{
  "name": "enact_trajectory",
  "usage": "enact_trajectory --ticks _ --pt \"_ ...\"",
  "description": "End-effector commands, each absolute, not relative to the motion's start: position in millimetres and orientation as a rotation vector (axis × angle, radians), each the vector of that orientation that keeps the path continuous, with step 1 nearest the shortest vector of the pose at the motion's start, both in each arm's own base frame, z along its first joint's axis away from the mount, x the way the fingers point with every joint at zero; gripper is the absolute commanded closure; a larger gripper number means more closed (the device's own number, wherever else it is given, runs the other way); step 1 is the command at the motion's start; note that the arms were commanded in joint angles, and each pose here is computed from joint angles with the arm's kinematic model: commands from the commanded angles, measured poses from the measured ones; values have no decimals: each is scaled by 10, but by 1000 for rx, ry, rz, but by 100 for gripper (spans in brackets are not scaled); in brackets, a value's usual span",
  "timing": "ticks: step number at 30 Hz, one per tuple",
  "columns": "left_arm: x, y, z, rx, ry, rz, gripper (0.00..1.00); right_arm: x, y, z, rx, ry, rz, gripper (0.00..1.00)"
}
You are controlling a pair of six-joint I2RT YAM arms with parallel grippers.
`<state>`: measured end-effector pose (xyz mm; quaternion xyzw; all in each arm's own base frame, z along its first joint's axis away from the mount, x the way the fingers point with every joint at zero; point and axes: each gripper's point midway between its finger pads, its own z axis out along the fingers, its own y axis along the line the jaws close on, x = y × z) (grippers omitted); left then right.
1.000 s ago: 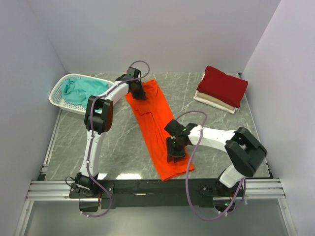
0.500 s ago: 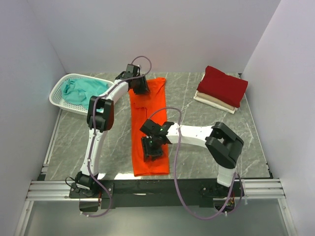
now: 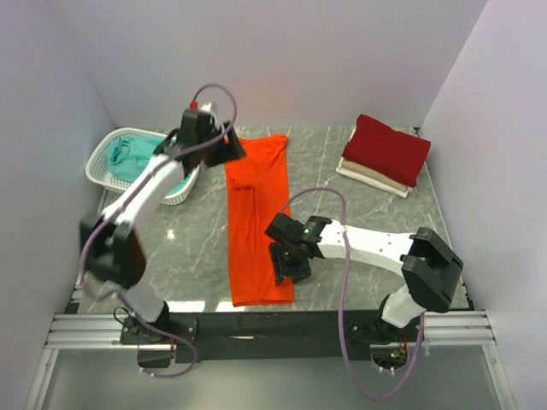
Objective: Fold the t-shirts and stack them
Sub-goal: Fold the tshirt
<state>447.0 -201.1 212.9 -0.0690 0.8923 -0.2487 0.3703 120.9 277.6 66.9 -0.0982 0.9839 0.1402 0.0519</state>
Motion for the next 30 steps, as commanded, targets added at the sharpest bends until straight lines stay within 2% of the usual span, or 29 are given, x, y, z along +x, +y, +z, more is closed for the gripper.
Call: enact_trajectory --ticks 1,2,3,6,14,17,25,30 --pt "3599 -1936 1437 -229 2516 -498 27 1197 2677 635 -259 2997 383 42" --pt "3376 -1992 1463 -231 2524 -516 27 1202 2674 626 -254 2999 378 42" --pt "3054 -1917 1163 -244 2630 -475 28 1200 2680 611 -252 3002 375 41" --pt "2463 -1873 903 -268 2759 -447 27 1177 2724 568 -242 3009 415 40" --pt "1573 -1807 654 -332 2922 -469 26 1056 2713 392 -256 3056 456 41" --pt "1398 -1863 627 -339 2950 -524 27 1028 2710 318 -263 3074 456 43" --pt "1055 -1879 321 -338 3055 -609 33 987 2725 223 -278 3104 460 57" --pt "1011 -1925 233 -325 3062 -664 34 955 2690 212 -257 3110 459 62"
